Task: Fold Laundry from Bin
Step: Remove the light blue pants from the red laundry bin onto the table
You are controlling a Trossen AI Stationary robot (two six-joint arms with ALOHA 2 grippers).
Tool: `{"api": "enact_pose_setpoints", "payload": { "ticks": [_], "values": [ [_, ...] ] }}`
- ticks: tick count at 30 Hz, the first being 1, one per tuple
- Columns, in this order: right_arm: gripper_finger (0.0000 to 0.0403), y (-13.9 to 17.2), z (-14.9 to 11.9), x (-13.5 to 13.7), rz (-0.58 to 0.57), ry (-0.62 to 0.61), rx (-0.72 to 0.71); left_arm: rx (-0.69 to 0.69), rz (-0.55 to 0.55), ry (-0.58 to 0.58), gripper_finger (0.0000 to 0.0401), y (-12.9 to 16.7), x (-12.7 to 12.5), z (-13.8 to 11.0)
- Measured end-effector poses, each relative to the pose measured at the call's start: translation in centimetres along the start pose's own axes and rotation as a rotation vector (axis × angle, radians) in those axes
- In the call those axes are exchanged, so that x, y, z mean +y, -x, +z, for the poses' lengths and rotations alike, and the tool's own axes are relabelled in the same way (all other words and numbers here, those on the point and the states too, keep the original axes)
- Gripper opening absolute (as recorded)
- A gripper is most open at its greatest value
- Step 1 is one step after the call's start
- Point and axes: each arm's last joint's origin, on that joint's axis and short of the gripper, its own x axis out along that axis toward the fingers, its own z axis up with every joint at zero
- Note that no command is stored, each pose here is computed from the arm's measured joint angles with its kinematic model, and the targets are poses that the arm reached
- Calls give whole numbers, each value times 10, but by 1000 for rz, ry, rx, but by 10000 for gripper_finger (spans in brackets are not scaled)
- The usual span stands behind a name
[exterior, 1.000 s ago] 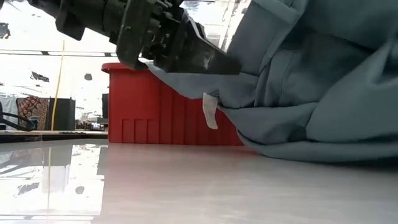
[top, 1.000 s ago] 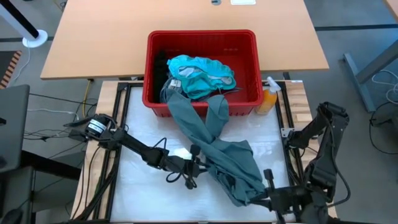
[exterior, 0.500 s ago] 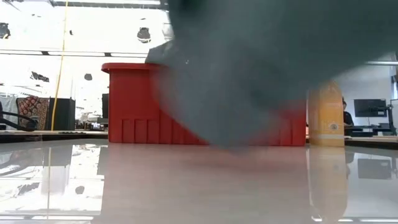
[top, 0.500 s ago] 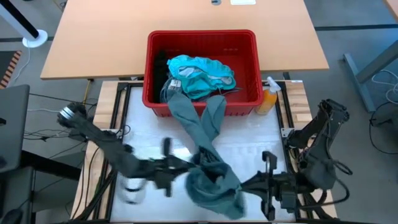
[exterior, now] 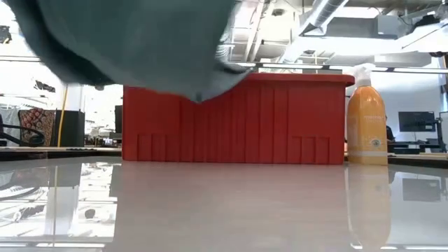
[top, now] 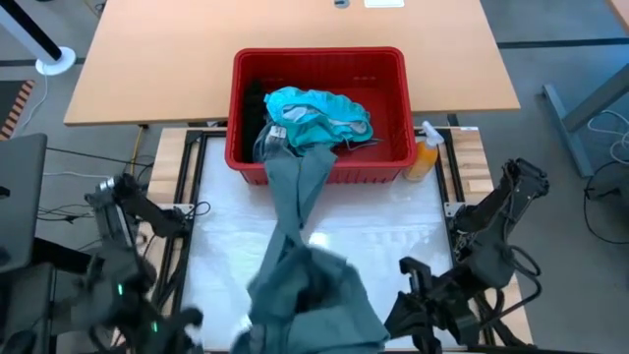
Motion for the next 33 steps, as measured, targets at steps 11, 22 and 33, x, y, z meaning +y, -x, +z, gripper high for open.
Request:
{"api": "enact_pose_setpoints", "payload": {
  "ticks": [11,22,33],
  "values": [
    [17,6,-9,-18,-256,-25,268,420,343,45,0,-9,40,-15],
    [17,61,-96,-47,-448,-432,1020,1133,445,375,0,62,82,-116],
    [19,54,-158,-5,-405,-705,1424,1493,306,605,0,92,7,-201]
  ]
}}
